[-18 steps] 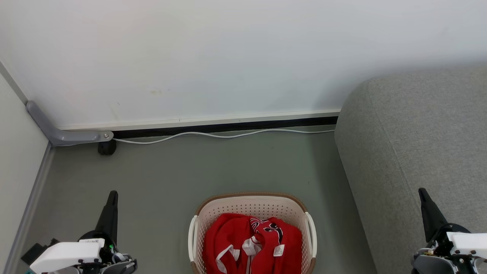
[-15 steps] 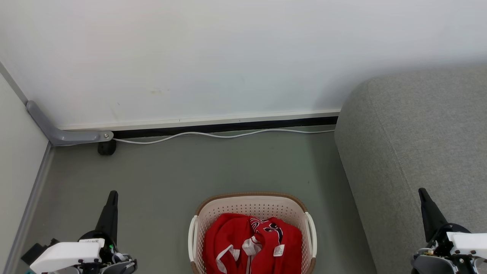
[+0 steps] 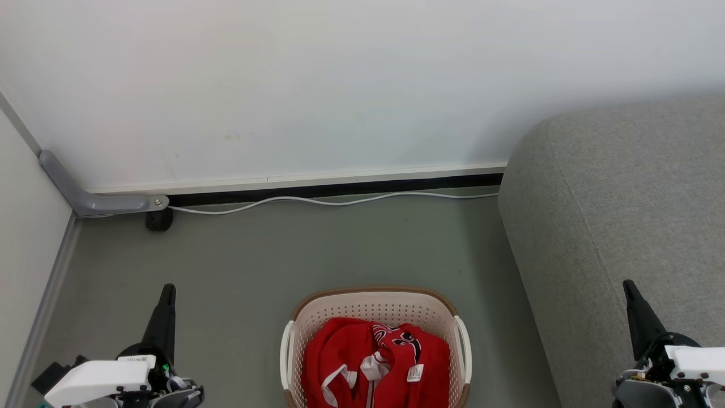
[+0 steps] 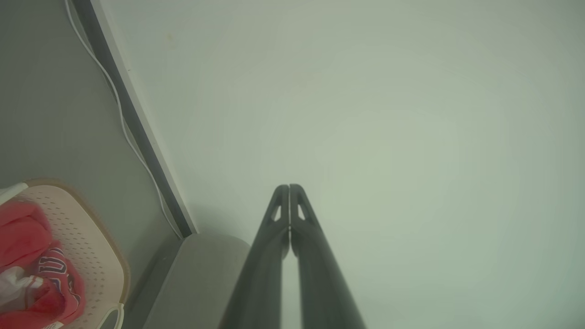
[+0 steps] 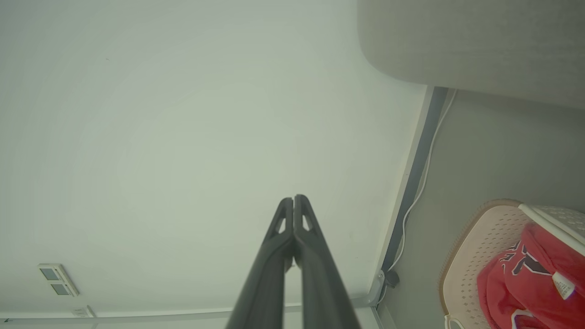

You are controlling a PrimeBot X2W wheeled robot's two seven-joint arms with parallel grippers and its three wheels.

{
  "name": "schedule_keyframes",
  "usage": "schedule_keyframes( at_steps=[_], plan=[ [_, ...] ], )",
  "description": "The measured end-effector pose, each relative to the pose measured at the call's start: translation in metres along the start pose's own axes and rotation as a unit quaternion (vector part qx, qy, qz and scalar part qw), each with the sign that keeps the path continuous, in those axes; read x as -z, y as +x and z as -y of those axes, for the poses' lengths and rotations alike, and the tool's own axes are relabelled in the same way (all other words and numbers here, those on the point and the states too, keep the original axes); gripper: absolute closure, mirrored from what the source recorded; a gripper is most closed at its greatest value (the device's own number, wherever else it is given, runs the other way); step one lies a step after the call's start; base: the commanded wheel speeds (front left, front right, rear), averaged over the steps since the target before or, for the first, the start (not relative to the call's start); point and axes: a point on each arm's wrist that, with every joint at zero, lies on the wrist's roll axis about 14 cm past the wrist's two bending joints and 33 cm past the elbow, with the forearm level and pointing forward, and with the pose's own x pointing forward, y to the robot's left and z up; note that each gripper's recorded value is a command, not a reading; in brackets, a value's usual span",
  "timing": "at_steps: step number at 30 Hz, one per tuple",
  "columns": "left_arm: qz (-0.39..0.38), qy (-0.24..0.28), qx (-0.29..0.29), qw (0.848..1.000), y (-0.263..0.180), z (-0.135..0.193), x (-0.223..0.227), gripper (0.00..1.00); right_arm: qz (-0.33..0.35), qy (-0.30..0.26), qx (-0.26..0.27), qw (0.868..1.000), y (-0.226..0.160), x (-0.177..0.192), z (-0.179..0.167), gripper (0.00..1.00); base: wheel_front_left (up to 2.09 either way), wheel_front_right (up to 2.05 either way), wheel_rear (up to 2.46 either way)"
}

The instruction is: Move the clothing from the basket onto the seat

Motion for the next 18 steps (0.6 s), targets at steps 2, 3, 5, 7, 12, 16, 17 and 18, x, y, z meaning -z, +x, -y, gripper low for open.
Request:
schedule_keyframes(
  at_steps=[2,3,5,7,12,16,17,18],
  plan=[
    [0.000,0.000,0.000,1.000,0.0000,0.0000,0.0000,1.00,0.000,0.000,0.000,1.000,0.0000,0.0000,0.0000,1.00,0.00,0.00,0.00],
    [0.000,0.000,0.000,1.000,0.0000,0.0000,0.0000,1.00,0.000,0.000,0.000,1.000,0.0000,0.0000,0.0000,1.00,0.00,0.00,0.00],
    [0.000,0.000,0.000,1.000,0.0000,0.0000,0.0000,1.00,0.000,0.000,0.000,1.000,0.0000,0.0000,0.0000,1.00,0.00,0.00,0.00],
    [0.000,0.000,0.000,1.000,0.0000,0.0000,0.0000,1.00,0.000,0.000,0.000,1.000,0.0000,0.0000,0.0000,1.00,0.00,0.00,0.00],
    [0.000,0.000,0.000,1.000,0.0000,0.0000,0.0000,1.00,0.000,0.000,0.000,1.000,0.0000,0.0000,0.0000,1.00,0.00,0.00,0.00],
    [0.000,0.000,0.000,1.000,0.0000,0.0000,0.0000,1.00,0.000,0.000,0.000,1.000,0.0000,0.0000,0.0000,1.00,0.00,0.00,0.00],
    [0.000,0.000,0.000,1.000,0.0000,0.0000,0.0000,1.00,0.000,0.000,0.000,1.000,0.0000,0.0000,0.0000,1.00,0.00,0.00,0.00],
    [0.000,0.000,0.000,1.000,0.0000,0.0000,0.0000,1.00,0.000,0.000,0.000,1.000,0.0000,0.0000,0.0000,1.00,0.00,0.00,0.00]
  ],
)
